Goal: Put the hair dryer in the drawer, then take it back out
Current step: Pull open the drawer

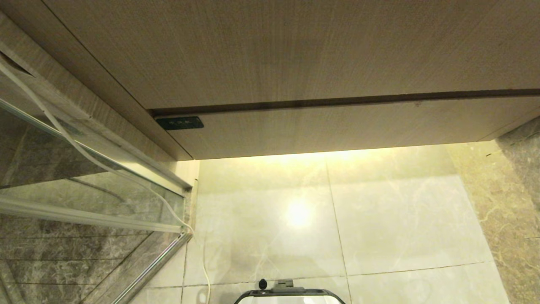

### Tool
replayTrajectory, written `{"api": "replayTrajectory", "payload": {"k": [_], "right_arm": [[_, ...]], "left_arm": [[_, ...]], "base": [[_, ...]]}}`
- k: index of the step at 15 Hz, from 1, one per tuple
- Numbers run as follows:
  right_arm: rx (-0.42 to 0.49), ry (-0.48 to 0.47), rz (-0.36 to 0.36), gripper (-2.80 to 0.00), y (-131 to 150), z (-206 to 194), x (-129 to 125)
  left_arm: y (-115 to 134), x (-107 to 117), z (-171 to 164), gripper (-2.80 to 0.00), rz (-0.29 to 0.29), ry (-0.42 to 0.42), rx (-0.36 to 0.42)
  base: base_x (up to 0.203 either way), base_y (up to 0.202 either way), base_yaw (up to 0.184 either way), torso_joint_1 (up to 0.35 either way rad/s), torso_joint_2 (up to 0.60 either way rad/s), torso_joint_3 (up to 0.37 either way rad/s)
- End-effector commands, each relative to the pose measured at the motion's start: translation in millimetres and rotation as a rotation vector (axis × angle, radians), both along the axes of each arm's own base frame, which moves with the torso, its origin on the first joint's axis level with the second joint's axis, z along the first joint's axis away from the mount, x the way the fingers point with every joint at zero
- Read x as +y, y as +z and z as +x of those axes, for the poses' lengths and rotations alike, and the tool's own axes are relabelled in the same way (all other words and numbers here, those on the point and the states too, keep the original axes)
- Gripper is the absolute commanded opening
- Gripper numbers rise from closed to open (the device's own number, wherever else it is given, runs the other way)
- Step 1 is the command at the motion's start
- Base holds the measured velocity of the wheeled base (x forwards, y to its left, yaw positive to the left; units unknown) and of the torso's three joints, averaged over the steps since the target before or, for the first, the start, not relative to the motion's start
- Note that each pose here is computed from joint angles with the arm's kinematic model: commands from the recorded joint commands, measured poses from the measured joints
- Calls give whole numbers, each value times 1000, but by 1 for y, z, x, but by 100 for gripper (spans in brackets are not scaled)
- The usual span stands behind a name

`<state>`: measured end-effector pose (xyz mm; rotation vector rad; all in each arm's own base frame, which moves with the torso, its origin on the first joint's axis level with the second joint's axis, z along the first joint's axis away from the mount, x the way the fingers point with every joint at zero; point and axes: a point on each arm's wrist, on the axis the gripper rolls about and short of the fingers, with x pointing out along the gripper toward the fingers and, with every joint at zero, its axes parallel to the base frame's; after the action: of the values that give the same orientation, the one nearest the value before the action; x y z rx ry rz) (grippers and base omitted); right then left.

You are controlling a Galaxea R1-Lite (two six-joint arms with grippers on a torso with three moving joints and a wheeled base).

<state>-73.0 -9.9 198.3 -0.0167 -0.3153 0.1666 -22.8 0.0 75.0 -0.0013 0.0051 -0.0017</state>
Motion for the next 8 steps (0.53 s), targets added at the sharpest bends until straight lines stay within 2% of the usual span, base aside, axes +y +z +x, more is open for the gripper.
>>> {"api": "replayTrajectory", "payload": {"k": [1, 3, 5, 6, 7, 8], "right_arm": [[106, 32, -9, -280, 102, 6, 0], [318, 94, -58, -280, 147, 53, 7], [573, 151, -130, -280, 154, 110, 21], [691, 179, -166, -201, 149, 133, 28], [796, 228, -203, 0, 141, 151, 35], [875, 282, -267, 0, 129, 164, 40]], "left_arm": [[0, 0, 0, -280, 0, 0, 0], [0, 0, 0, -280, 0, 0, 1], [0, 0, 0, -280, 0, 0, 1], [0, 0, 0, -280, 0, 0, 1], [0, 0, 0, -280, 0, 0, 1], [0, 0, 0, -280, 0, 0, 1]], "base": [[0, 0, 0, 0, 0, 0], [0, 0, 0, 0, 0, 0], [0, 0, 0, 0, 0, 0], [0, 0, 0, 0, 0, 0], [0, 0, 0, 0, 0, 0], [0, 0, 0, 0, 0, 0]]}}
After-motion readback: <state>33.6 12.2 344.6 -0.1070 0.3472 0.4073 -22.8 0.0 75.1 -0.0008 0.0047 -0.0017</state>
